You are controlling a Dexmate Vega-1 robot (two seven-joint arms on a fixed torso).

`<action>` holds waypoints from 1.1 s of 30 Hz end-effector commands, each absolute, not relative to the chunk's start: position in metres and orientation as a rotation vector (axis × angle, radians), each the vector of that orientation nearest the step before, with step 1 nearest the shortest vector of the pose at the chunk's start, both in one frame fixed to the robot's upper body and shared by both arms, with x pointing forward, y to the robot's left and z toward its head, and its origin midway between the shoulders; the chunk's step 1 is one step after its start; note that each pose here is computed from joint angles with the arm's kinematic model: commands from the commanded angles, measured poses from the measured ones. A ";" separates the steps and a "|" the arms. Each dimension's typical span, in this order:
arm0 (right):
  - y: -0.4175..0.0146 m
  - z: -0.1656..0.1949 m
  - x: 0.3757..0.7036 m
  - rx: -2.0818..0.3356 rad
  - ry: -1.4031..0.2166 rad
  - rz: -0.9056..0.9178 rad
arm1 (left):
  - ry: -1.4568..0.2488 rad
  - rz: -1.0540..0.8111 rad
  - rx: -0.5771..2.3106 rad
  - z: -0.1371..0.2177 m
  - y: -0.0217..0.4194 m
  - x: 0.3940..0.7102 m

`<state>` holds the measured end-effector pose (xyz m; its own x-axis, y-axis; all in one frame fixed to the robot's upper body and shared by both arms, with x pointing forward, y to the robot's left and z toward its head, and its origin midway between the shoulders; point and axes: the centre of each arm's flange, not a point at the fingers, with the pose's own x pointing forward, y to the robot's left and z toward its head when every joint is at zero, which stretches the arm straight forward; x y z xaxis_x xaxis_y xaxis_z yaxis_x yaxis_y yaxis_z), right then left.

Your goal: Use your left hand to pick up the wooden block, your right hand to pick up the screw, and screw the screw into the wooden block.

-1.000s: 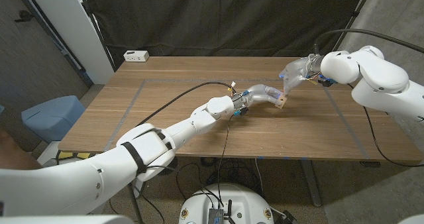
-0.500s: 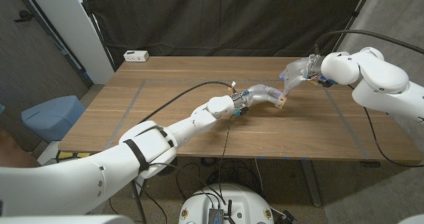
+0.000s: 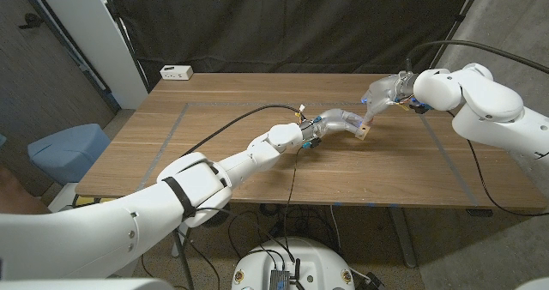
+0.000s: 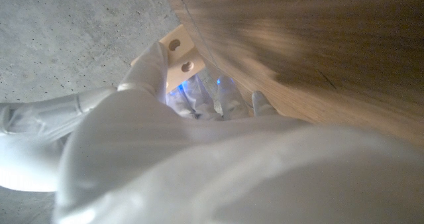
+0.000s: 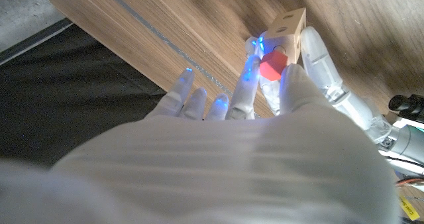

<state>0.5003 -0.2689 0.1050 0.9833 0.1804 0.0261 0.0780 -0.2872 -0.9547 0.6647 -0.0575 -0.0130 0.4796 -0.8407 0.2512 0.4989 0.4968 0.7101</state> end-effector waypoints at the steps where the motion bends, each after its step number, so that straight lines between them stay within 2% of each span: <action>1: -0.267 0.104 0.505 -1.852 -0.181 0.096 | -0.638 -0.885 0.607 -0.012 -0.055 0.666; 33: -0.265 0.103 0.511 -1.855 -0.163 0.067 | -0.638 -0.891 0.610 -0.012 -0.053 0.666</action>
